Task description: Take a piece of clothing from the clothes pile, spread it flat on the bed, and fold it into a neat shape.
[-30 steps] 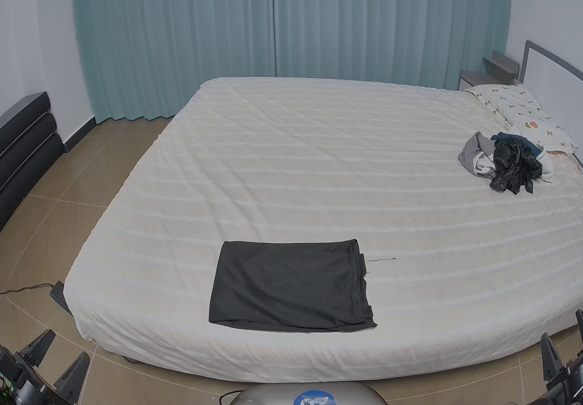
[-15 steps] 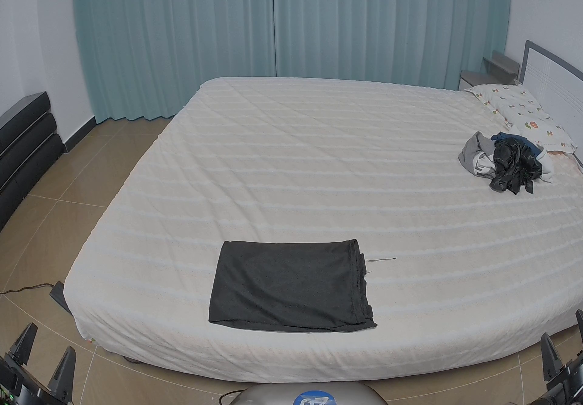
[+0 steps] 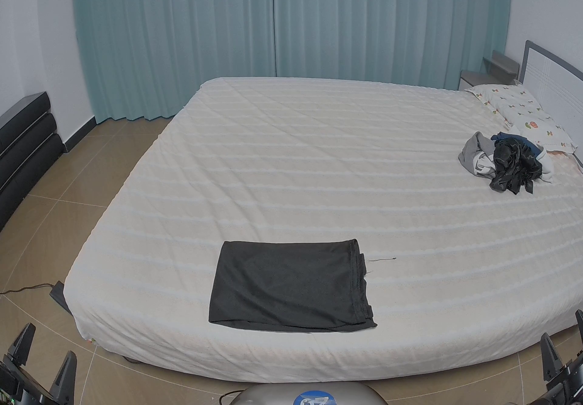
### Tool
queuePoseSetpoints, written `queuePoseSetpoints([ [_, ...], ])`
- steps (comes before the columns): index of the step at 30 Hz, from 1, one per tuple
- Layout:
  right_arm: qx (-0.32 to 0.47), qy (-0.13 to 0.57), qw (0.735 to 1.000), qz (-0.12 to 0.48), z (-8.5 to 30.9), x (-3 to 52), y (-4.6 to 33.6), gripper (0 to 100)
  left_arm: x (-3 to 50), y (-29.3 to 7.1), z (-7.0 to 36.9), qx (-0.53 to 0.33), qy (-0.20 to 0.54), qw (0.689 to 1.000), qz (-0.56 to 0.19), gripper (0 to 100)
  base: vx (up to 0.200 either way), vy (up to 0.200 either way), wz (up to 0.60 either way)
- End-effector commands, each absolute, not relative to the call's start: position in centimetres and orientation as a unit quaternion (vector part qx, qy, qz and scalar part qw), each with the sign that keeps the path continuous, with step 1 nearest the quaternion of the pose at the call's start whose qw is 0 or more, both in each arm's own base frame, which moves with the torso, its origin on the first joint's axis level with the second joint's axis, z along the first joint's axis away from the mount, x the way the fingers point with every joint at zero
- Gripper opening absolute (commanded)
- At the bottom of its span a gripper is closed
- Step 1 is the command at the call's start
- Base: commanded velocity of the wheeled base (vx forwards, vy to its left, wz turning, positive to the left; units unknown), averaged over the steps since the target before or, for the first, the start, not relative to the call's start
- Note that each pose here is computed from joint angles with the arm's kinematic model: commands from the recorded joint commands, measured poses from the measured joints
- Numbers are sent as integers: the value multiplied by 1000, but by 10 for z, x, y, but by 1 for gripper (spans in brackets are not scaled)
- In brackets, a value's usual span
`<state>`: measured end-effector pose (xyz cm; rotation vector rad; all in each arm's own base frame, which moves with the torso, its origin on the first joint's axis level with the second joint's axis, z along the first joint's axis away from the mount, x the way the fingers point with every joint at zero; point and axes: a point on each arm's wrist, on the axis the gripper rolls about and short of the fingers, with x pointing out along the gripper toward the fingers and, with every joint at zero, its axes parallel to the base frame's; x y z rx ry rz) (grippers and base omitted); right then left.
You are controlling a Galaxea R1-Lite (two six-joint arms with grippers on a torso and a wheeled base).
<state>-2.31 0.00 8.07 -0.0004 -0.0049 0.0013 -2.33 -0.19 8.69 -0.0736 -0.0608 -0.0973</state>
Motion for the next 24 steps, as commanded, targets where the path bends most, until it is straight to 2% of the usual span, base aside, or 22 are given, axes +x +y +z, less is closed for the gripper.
queuePoseSetpoints([
  [1,-1,1,1000,1,76,-23,0,100,-23,0,82,-30,-30,999,-9,100,0,0,0],
  [5,-2,1,1000,1,76,-23,0,100,-23,0,75,-7,7,1000,2,100,0,0,0],
  [11,-1,1,1000,1,76,-23,0,100,-23,-1,75,8,1,1000,-19,100,0,0,0],
  [24,-1,0,1000,2,76,-23,0,100,-23,0,76,7,1,1000,-15,100,0,0,0],
])
